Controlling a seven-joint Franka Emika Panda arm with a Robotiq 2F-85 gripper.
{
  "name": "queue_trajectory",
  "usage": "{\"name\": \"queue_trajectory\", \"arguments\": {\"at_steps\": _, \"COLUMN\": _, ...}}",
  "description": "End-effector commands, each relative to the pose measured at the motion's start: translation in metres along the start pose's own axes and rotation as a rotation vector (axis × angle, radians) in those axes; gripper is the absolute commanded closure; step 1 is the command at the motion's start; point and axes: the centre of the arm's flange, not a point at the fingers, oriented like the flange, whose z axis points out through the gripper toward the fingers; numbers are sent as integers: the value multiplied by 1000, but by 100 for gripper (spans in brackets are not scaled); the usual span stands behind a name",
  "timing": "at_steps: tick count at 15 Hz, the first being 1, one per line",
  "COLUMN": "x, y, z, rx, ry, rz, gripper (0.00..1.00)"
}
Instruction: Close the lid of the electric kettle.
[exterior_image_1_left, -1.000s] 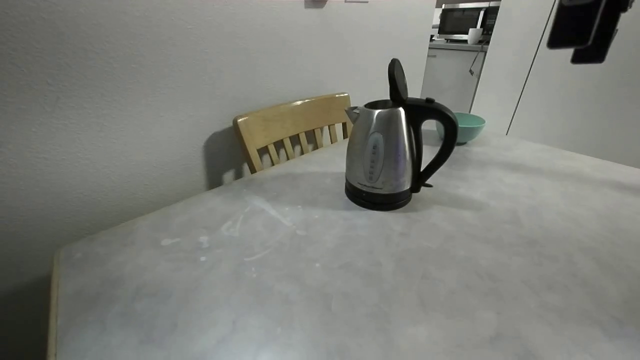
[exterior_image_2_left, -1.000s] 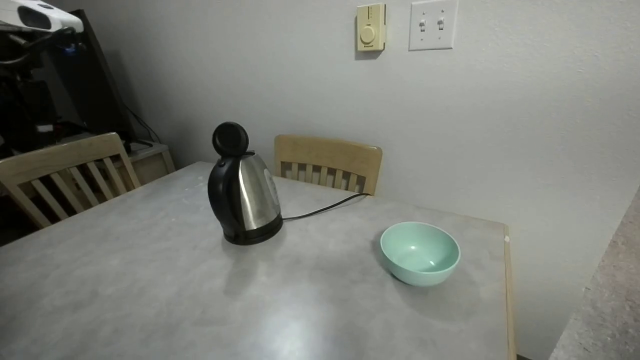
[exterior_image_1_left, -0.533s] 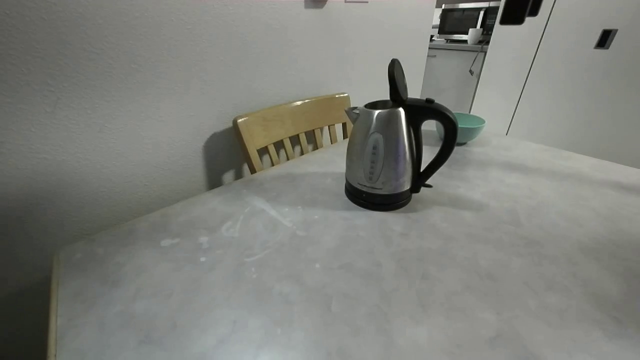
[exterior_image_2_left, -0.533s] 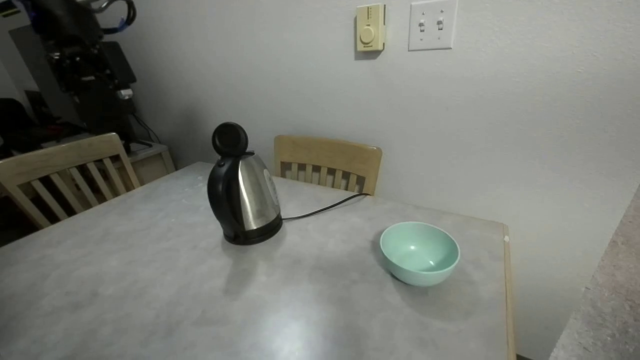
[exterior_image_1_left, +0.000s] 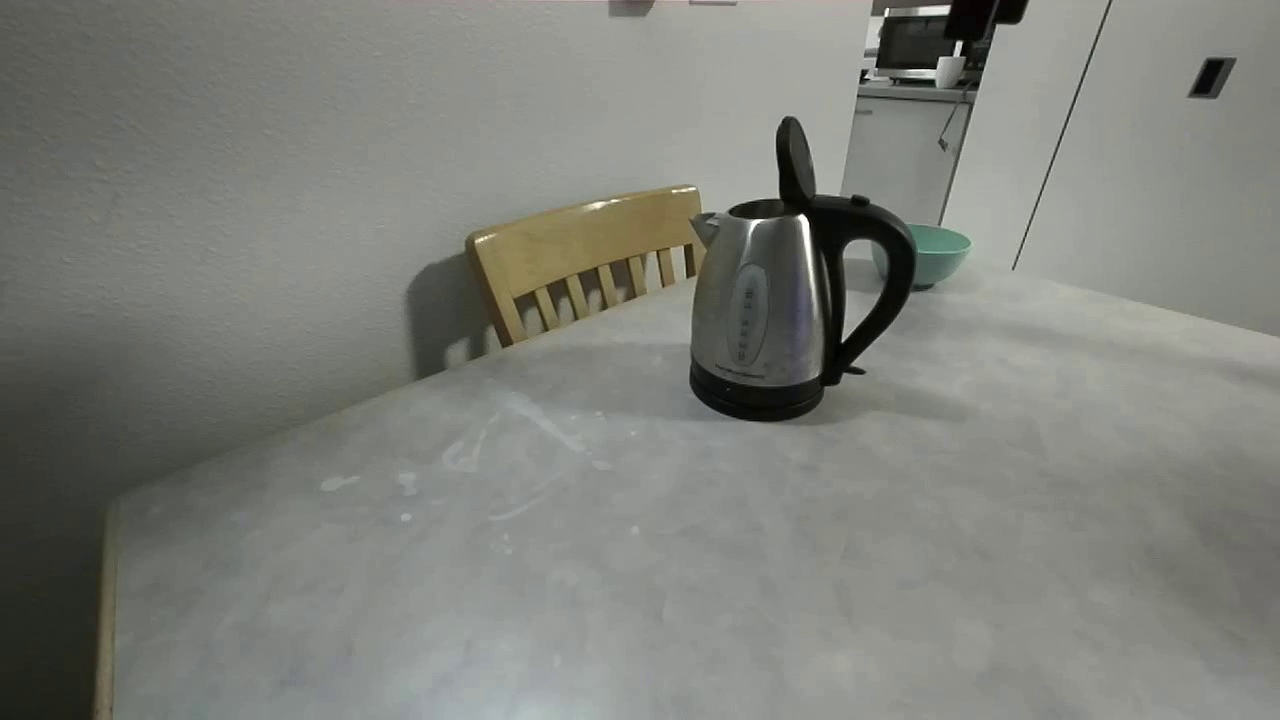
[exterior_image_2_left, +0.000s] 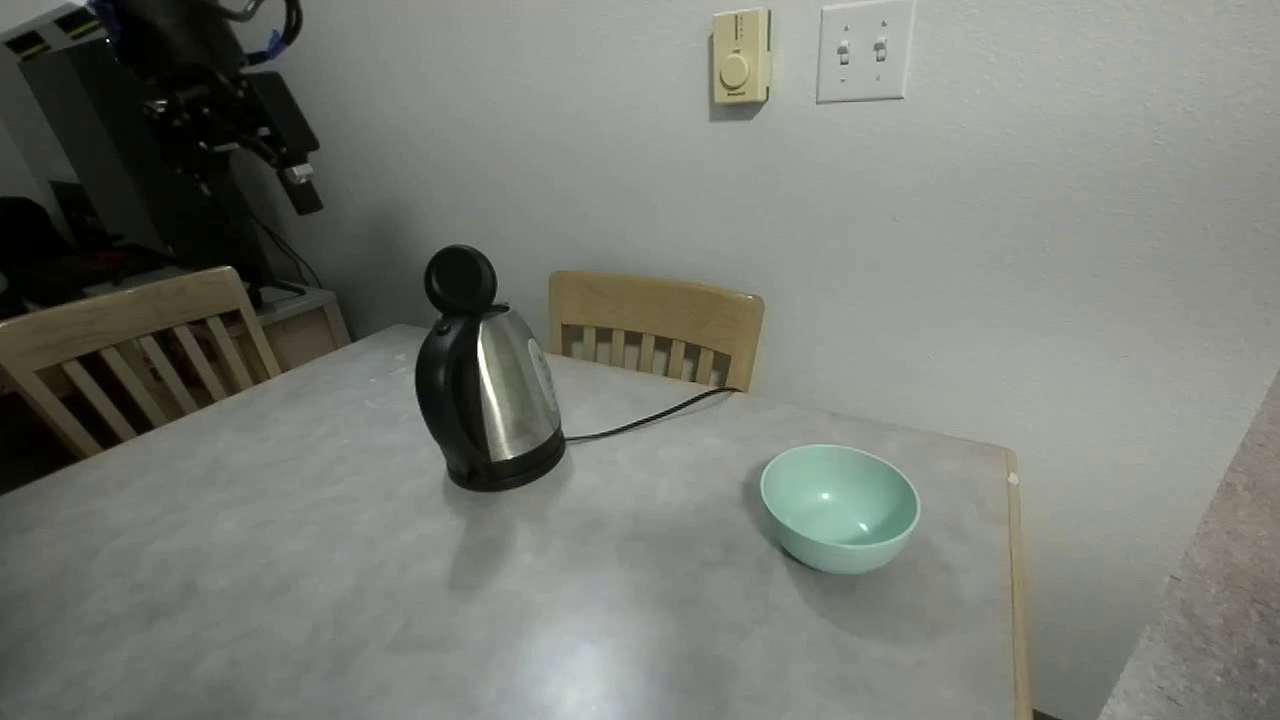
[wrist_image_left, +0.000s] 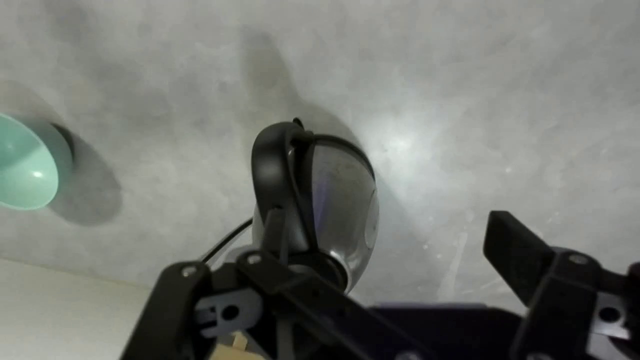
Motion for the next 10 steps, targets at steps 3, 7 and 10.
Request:
{"name": "queue_trajectory", "arguments": {"at_steps": 3, "x": 30, "y": 39, "z": 19, "rx": -46, "ry": 113, "rz": 40, "gripper": 26}}
{"name": "queue_trajectory", "arguments": {"at_steps": 7, "x": 45, "y": 49, "z": 36, "rx": -25, "ry": 128, "rz": 53, "gripper": 51}}
{"name": "queue_trajectory", "arguments": {"at_steps": 10, "x": 55, "y": 47, "z": 50, "rx": -34, "ry": 149, "rz": 37, "gripper": 70}}
